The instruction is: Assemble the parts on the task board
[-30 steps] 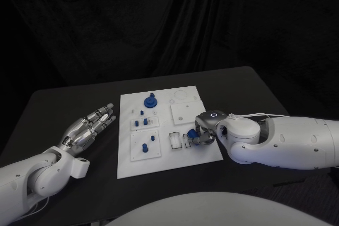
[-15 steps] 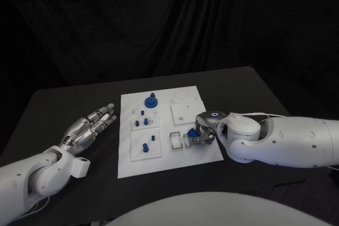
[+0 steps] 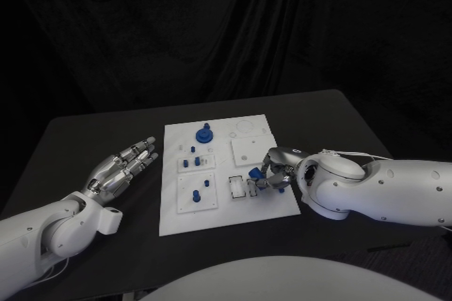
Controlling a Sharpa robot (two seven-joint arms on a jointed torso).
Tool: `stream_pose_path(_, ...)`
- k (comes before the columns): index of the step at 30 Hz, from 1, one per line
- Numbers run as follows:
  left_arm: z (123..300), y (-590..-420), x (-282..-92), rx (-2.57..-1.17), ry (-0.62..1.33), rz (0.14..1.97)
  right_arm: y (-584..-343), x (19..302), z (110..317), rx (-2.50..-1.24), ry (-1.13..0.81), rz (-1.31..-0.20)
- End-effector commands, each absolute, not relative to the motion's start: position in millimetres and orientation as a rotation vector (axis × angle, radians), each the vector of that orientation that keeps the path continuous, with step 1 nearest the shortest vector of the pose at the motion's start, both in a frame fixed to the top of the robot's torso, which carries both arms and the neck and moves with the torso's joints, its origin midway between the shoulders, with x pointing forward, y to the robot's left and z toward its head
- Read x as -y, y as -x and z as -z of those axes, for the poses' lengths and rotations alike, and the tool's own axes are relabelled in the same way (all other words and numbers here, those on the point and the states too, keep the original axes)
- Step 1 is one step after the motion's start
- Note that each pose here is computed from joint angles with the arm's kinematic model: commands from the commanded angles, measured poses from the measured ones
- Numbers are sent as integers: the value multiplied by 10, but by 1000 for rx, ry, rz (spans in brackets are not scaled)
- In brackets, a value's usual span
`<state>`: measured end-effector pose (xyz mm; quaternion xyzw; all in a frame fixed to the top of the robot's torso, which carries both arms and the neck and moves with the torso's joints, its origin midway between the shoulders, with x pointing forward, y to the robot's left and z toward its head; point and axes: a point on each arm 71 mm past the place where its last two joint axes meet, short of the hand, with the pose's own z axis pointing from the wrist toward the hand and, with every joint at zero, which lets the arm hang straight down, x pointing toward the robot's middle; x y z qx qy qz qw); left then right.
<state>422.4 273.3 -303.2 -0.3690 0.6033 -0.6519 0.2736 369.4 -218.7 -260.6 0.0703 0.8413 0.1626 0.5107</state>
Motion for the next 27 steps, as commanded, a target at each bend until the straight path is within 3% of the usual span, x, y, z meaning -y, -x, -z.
stream_pose_path(1, 2955, -4222, -2733, -1506, 948, 1839, -3705, 2149, 2517, -1946, -260, -499)
stream_pose_path(9, 2957, -4220, -2721, -1508, 949, 1842, -3687, 2037, 2475, -1937, -339, -552)
stream_pose_path(27, 2958, -4214, -2712, -1515, 952, 1841, -3699, 1911, 2663, -2129, -369, -500)
